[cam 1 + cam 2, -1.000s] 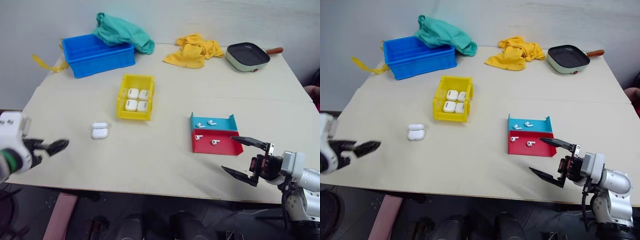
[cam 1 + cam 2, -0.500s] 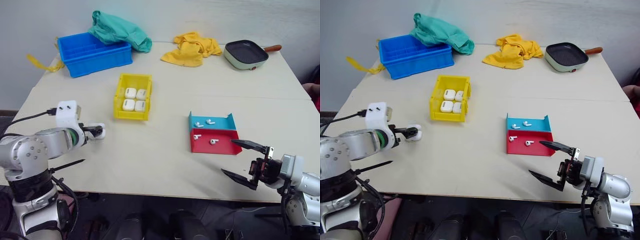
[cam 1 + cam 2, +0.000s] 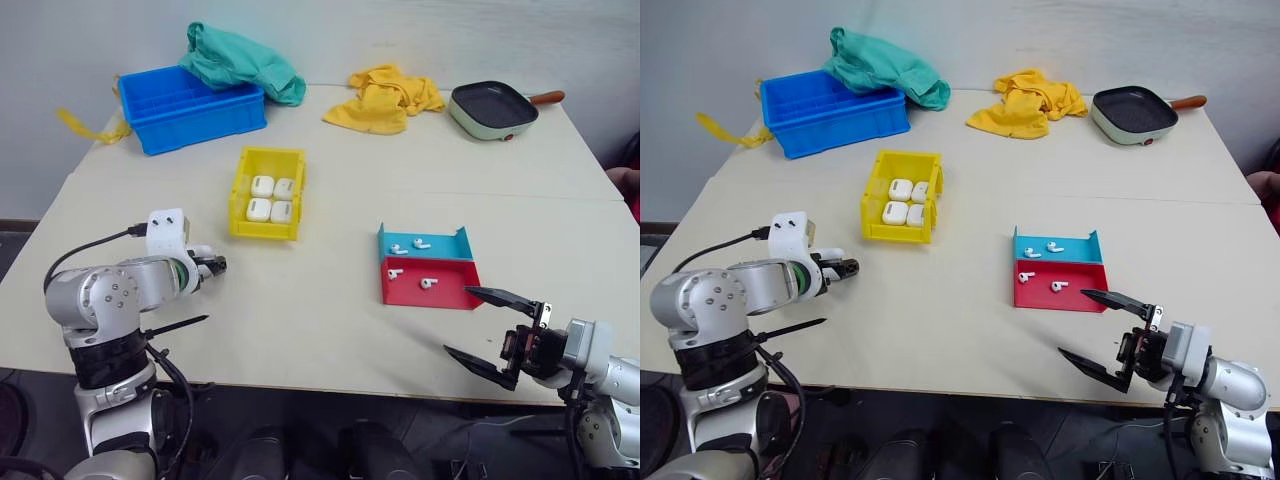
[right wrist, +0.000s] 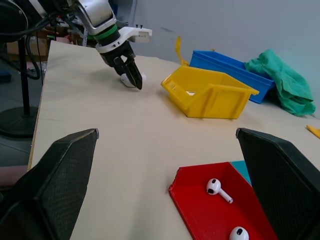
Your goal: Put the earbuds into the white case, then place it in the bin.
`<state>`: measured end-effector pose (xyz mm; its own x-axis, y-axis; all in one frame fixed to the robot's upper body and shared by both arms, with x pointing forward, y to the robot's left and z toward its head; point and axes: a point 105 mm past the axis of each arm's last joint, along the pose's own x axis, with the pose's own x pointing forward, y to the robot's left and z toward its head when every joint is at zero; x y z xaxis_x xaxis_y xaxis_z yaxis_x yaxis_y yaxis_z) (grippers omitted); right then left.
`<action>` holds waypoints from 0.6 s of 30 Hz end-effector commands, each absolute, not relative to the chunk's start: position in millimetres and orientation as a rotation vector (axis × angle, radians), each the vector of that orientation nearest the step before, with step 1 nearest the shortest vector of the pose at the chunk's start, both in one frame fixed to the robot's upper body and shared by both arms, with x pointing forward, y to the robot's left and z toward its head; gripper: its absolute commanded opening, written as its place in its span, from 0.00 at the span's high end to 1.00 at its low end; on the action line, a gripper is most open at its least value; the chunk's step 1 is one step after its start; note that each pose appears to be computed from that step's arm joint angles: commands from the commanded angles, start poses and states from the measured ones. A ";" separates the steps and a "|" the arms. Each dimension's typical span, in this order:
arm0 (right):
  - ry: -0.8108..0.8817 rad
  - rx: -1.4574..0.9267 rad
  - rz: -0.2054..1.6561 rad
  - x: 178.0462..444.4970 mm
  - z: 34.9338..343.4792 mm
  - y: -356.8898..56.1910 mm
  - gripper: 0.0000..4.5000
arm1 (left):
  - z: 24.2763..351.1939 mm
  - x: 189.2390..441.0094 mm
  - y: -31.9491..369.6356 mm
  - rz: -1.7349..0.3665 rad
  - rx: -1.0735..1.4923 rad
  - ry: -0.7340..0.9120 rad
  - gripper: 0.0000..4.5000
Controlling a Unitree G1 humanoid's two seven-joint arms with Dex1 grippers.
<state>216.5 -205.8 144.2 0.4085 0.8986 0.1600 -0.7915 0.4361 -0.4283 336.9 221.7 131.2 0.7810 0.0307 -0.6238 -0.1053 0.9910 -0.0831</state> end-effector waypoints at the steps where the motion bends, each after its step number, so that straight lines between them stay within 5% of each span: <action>1: -0.445 -0.349 1.060 211.6 156.7 -210.1 0.00 | 133.0 339.4 223.4 0.092 -0.104 0.665 0.00; 9: -0.451 -0.351 1.057 211.1 162.5 -201.9 0.00 | 122.9 339.9 220.9 0.079 -0.093 0.705 0.00; 15: -0.449 -0.355 1.053 209.8 165.9 -200.1 0.00 | 111.9 333.8 215.4 0.075 -0.094 0.720 0.34; 18: -0.451 -0.358 1.052 209.3 168.8 -198.6 0.00 | 106.5 326.6 219.1 0.085 -0.097 0.722 0.38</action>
